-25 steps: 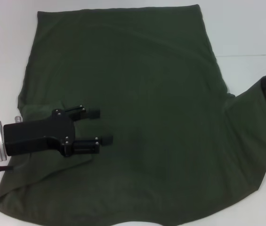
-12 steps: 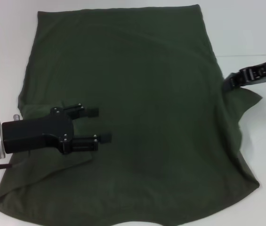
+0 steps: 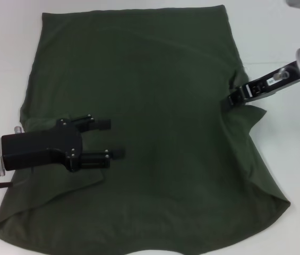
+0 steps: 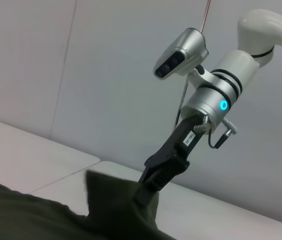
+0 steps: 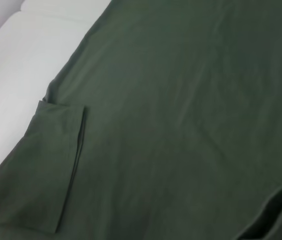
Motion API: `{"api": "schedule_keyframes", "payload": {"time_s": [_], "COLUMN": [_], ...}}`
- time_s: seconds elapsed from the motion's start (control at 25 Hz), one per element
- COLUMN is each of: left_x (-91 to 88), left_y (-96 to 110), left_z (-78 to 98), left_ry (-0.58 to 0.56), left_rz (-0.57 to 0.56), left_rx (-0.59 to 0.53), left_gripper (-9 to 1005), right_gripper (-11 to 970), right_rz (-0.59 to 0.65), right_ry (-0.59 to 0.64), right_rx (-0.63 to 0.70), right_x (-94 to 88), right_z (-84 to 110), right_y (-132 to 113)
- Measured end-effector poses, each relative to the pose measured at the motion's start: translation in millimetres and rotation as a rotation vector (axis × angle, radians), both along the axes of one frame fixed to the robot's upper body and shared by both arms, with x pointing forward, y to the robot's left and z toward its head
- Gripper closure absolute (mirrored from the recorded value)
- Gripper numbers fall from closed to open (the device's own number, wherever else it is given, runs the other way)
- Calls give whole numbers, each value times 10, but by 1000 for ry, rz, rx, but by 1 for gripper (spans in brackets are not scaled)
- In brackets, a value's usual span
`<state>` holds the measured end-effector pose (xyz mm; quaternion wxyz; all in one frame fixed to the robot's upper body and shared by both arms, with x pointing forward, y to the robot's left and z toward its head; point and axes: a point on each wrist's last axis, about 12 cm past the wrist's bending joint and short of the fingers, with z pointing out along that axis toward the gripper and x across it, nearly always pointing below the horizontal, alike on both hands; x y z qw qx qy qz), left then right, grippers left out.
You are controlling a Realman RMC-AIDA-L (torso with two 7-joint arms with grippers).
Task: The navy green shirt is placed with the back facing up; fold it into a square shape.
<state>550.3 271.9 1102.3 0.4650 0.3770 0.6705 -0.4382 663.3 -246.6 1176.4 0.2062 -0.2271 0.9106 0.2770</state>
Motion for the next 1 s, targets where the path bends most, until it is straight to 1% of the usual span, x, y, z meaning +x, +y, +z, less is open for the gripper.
{"api": "schedule_keyframes", "payload": {"time_s": [0.4,0.48,0.64,0.76,0.88,1.0], "left_x": [16,22,40,51,64,70], "left_y": [-7,-6,-5,-4,-6,-9], "left_z": [14,20,37,45,56,64], "left_ry": [-5,-7,-14,-18,-23,-25], "left_rz": [-4,-5,-9,-9,-10,-13], "left_rx": [3,5,11,13,16,16], "left_gripper": [112,112,112,112,112,112], "right_gripper": [854,852,848,726,604,529], "right_rz": [-14,-26,-68,-104,-109,-115], "right_ry": [25,21,15,18,19,15], "right_rx": [-32,-14,62,96,93,89], "right_x": [5,8,15,25,22,27], "right_z": [-236,-255,-280,-312,-327,-304], "right_y": [351,396,464,480,476,389]}}
